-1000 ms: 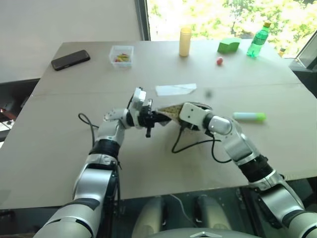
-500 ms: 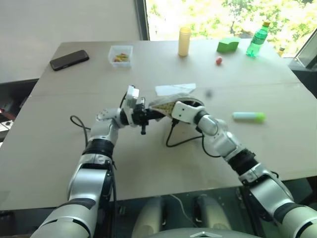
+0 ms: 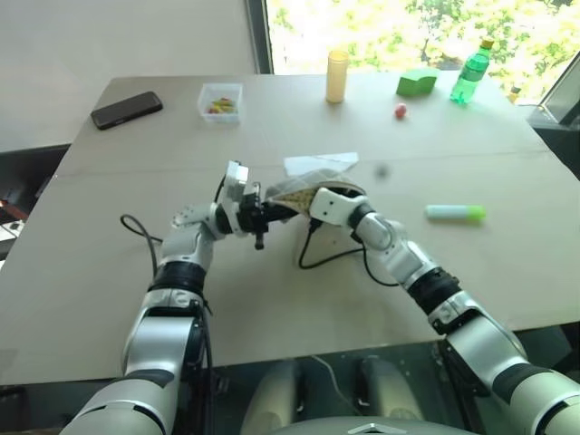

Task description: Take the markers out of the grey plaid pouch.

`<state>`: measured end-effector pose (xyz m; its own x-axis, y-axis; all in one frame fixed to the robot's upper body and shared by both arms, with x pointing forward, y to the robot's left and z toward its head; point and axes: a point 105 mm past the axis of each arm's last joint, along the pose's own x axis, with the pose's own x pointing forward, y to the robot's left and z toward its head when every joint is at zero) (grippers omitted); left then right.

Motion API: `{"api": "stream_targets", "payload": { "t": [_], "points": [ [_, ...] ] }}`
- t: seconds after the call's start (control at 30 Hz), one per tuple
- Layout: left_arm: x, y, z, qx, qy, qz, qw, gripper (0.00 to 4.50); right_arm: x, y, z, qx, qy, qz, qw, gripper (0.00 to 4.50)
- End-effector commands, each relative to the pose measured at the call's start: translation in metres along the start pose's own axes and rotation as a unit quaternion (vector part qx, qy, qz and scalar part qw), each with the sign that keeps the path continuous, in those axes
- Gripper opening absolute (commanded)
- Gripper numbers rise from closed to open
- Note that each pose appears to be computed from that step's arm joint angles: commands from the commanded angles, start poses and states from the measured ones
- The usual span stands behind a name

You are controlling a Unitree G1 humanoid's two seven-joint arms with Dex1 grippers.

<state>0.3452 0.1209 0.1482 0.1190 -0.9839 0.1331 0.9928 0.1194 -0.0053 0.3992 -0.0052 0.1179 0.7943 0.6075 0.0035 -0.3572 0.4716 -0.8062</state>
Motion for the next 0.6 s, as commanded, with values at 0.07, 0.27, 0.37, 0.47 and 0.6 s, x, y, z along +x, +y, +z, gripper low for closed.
{"api": "stream_targets", "payload": {
  "t": [0.07,0.27,0.37,0.47,0.6],
  "points": [
    [0.025,-0.019,0.031,0.064,-0.039,-0.086,0.993,0.00,-0.003,0.006,-0.027,-0.003,0.054,0.015,0.998,0.85],
    [0.024,-0.013,0.029,0.069,-0.034,-0.064,0.995,0.00,-0.009,0.000,-0.028,-0.004,0.050,0.014,0.999,0.39],
    [0.023,-0.008,0.027,0.074,-0.033,-0.044,0.996,0.00,-0.015,-0.006,-0.025,-0.009,0.043,0.015,0.999,0.39],
    [0.022,-0.003,0.025,0.083,-0.025,-0.027,0.996,0.00,-0.024,-0.014,-0.019,-0.003,0.034,0.022,0.999,0.38],
    [0.022,0.007,0.023,0.108,-0.006,0.004,0.994,0.00,-0.043,-0.021,-0.007,-0.004,0.024,0.054,0.998,0.36]
  ]
}}
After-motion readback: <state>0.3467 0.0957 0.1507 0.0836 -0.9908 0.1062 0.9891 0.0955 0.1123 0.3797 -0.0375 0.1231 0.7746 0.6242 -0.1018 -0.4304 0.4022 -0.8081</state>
